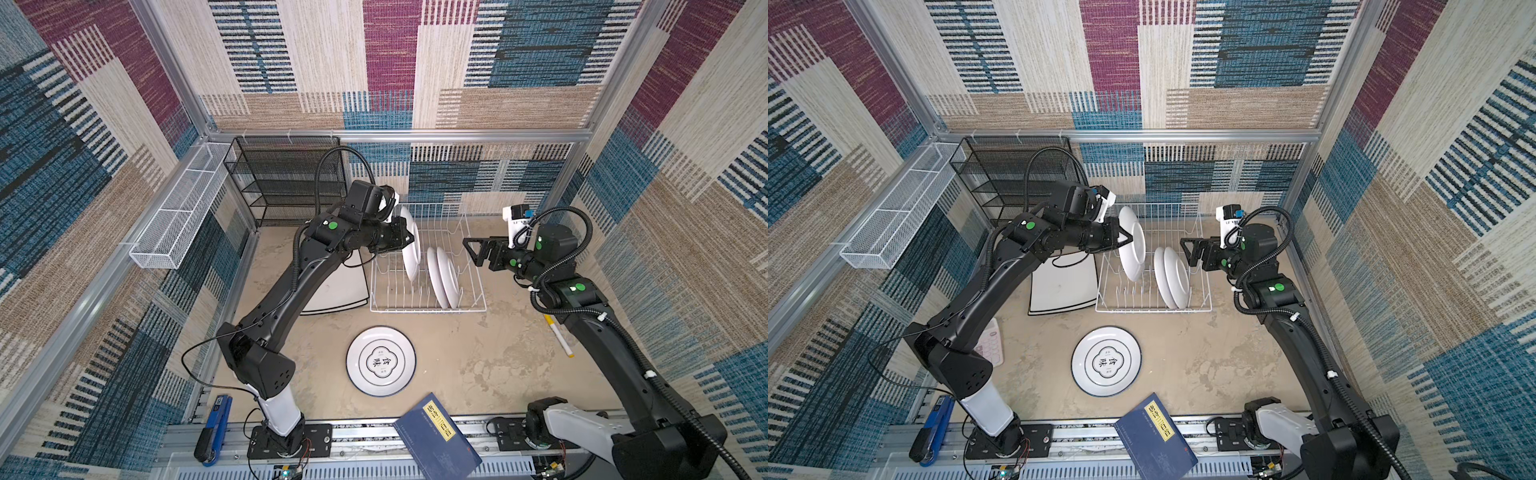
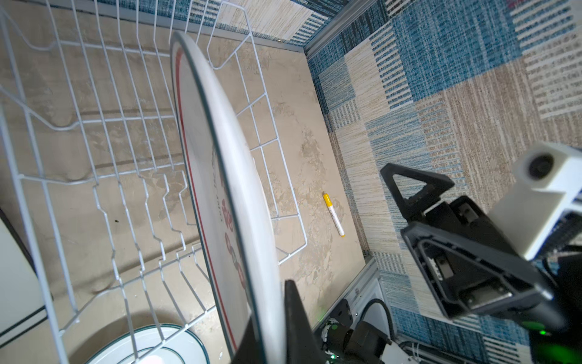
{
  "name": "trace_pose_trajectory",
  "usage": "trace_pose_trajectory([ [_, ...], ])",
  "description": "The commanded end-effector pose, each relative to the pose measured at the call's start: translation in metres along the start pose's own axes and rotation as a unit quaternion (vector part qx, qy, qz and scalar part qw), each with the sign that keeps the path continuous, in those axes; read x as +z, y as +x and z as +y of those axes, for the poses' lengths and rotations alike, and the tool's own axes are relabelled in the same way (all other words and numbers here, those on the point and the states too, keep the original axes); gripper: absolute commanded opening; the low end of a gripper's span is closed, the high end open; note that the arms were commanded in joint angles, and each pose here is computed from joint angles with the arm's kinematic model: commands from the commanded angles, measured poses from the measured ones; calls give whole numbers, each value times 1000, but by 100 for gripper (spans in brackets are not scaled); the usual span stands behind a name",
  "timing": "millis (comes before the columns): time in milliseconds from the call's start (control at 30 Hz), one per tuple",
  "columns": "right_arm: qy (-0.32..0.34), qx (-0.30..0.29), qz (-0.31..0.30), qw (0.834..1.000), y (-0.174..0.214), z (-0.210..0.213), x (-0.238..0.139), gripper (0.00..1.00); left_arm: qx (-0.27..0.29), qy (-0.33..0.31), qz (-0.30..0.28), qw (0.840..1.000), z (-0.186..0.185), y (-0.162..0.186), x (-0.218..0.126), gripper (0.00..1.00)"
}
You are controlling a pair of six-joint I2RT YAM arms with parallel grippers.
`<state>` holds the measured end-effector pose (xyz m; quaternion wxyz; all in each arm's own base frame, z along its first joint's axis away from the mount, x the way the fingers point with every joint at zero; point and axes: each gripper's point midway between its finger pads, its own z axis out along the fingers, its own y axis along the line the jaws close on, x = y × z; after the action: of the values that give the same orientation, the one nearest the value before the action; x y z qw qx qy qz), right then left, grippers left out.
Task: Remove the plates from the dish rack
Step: 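Lift the red-patterned plate from the rack with the left gripper while the right approaches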
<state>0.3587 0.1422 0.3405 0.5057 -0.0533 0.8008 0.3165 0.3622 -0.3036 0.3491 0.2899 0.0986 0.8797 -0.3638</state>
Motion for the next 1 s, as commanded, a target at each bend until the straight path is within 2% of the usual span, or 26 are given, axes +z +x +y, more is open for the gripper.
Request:
trace_pose_trajectory([
  [0,-52,80,16,995,-6,19,5,99,114,2,-45,992,-6,-13,-13,0],
  [133,-123,129,25,984,-13,41,11,99,204,-24,-59,977,0,-11,-25,0],
  [267,-137,148,33,979,-24,45,22,100,283,-71,-66,954,13,-8,-33,0],
  [400,-150,158,52,975,-29,48,33,96,340,-102,-67,933,21,-4,-39,0],
  [500,-155,166,51,973,-30,48,37,94,395,-131,-61,907,23,3,-39,0],
  [567,-153,173,56,971,-28,47,40,93,436,-158,-58,884,23,7,-38,0],
  [700,-152,175,59,971,-27,47,42,93,489,-182,-65,850,19,13,-32,0],
  [967,-152,167,83,971,-19,52,47,92,556,-218,-69,799,12,21,-20,0],
])
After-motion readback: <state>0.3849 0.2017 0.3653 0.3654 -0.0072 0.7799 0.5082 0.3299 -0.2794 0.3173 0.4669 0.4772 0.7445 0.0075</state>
